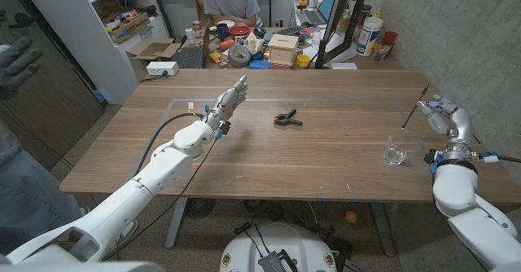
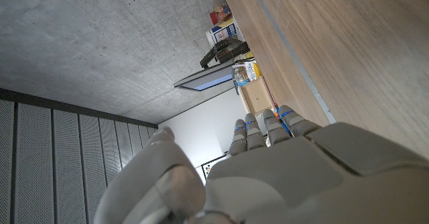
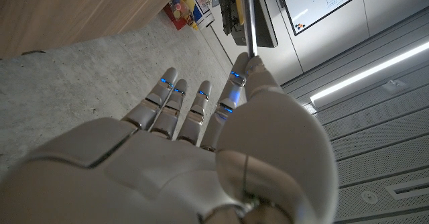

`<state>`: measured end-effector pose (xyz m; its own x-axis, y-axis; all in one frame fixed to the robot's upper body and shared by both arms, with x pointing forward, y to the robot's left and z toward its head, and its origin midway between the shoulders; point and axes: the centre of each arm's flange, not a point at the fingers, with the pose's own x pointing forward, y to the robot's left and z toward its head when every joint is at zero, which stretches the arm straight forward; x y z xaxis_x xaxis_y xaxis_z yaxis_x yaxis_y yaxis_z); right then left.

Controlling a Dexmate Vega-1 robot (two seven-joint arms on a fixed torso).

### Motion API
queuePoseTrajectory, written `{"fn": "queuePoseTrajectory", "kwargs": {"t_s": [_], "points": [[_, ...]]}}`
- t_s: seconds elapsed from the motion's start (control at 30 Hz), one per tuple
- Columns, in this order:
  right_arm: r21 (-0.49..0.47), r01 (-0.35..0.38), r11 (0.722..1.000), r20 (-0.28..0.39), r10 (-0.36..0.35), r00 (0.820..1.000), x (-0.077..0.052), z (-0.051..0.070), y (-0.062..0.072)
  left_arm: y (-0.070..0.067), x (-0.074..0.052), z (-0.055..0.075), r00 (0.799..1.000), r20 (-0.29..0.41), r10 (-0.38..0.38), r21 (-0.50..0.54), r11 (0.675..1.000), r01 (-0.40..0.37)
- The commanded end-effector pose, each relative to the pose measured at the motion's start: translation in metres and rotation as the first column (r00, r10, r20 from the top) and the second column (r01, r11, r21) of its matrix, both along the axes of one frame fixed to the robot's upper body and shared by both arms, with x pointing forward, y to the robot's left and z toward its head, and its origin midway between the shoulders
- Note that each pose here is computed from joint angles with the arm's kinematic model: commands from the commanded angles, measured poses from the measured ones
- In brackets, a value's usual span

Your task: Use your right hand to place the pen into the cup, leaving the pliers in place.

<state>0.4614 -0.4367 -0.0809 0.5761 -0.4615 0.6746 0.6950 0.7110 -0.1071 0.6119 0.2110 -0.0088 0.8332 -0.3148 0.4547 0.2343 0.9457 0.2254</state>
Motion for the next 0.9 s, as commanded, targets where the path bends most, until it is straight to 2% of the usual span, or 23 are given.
{"fn": "queuePoseTrajectory", "kwargs": {"t_s": [0.03, 0.3, 0.5, 0.77, 0.9], "points": [[0.038, 0.017, 0.999, -0.006, -0.017, 1.0, -0.006, -0.031, 0.006, -0.001, 0.0, 0.0, 1.0, -0.005, 0.001, 0.01, 1.0, -0.001], [0.07, 0.03, 0.997, -0.022, -0.028, 0.999, -0.01, -0.048, 0.003, -0.003, 0.001, 0.002, 1.0, -0.002, 0.001, 0.018, 1.0, -0.001], [0.074, 0.043, 0.996, -0.03, -0.041, 0.999, -0.013, -0.055, 0.002, -0.005, 0.002, -0.001, 1.0, -0.008, -0.005, 0.015, 1.0, 0.005], [0.07, 0.092, 0.993, -0.028, -0.09, 0.996, -0.011, -0.067, 0.008, -0.008, 0.002, -0.001, 1.0, -0.011, -0.005, 0.017, 1.0, 0.005], [0.052, 0.123, 0.991, -0.023, -0.122, 0.992, -0.011, -0.07, 0.012, -0.01, 0.003, -0.003, 1.0, -0.014, -0.006, 0.019, 1.0, 0.007]]}}
